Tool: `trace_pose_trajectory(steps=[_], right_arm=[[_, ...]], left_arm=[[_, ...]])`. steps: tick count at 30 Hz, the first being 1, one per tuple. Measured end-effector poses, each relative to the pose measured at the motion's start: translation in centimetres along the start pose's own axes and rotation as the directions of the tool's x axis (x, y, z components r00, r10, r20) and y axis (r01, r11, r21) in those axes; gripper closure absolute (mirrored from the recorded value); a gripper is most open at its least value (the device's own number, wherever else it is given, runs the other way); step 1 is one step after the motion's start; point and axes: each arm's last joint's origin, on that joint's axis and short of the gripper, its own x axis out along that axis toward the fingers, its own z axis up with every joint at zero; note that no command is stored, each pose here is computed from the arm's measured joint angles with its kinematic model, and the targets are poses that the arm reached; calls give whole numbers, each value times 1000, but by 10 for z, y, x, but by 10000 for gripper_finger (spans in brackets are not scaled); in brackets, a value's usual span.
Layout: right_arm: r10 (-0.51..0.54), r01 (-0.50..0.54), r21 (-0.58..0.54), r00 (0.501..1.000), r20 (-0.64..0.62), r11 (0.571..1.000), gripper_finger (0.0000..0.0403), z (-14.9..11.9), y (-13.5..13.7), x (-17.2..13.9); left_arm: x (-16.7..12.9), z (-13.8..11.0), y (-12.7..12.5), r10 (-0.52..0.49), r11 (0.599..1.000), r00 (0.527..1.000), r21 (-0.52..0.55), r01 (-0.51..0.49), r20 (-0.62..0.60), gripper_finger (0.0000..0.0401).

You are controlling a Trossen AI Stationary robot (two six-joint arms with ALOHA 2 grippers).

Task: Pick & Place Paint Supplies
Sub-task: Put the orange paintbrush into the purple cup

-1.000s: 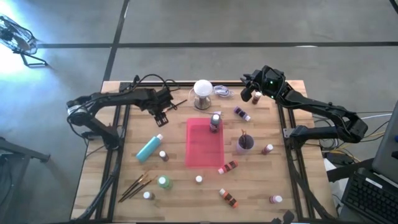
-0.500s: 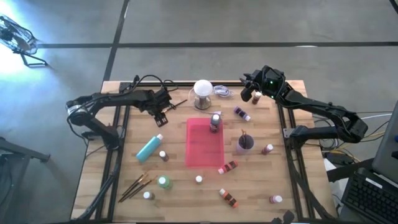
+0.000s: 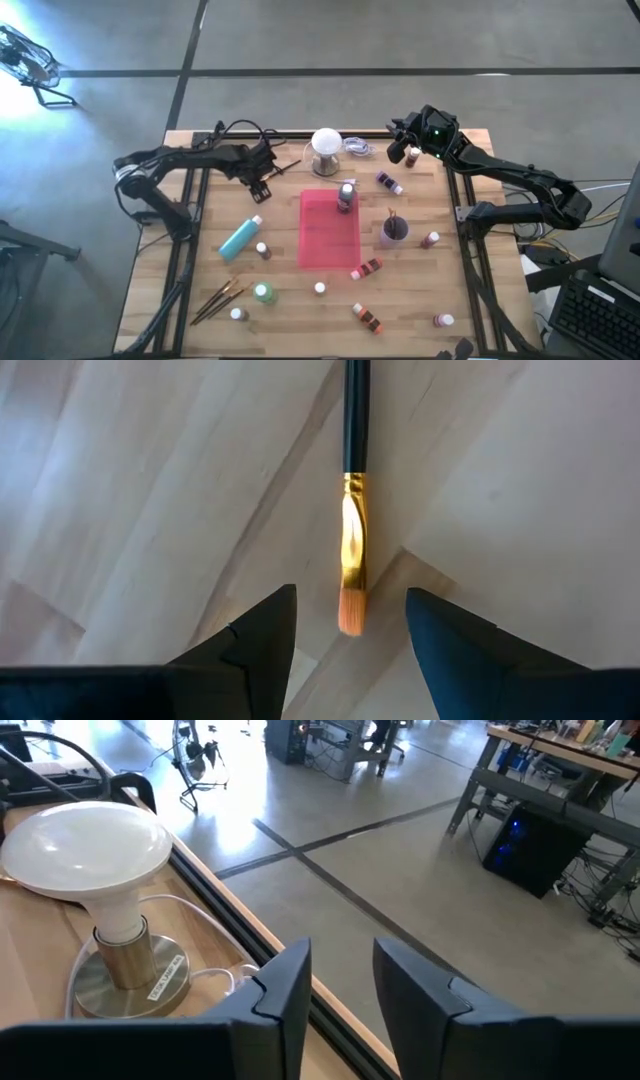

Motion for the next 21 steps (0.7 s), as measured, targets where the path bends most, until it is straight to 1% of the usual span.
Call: trace_pose_trajectory(steps=[9,12,15,21], right_arm=[[0,0,0,1000,0,1000,335,0,0,0],[0,0,0,1000,0,1000,345,0,0,0],[0,0,0,1000,0,1000,353,0,0,0],[-1,1,0,1000,-1,1000,360,0,0,0]], left_arm=[[7,1,0,31,999,999,22,-31,-26,206],[7,1,0,33,999,999,25,-32,-27,213],[7,1,0,33,999,999,31,-32,-27,236],[8,1,0,40,999,999,34,-39,-29,305]])
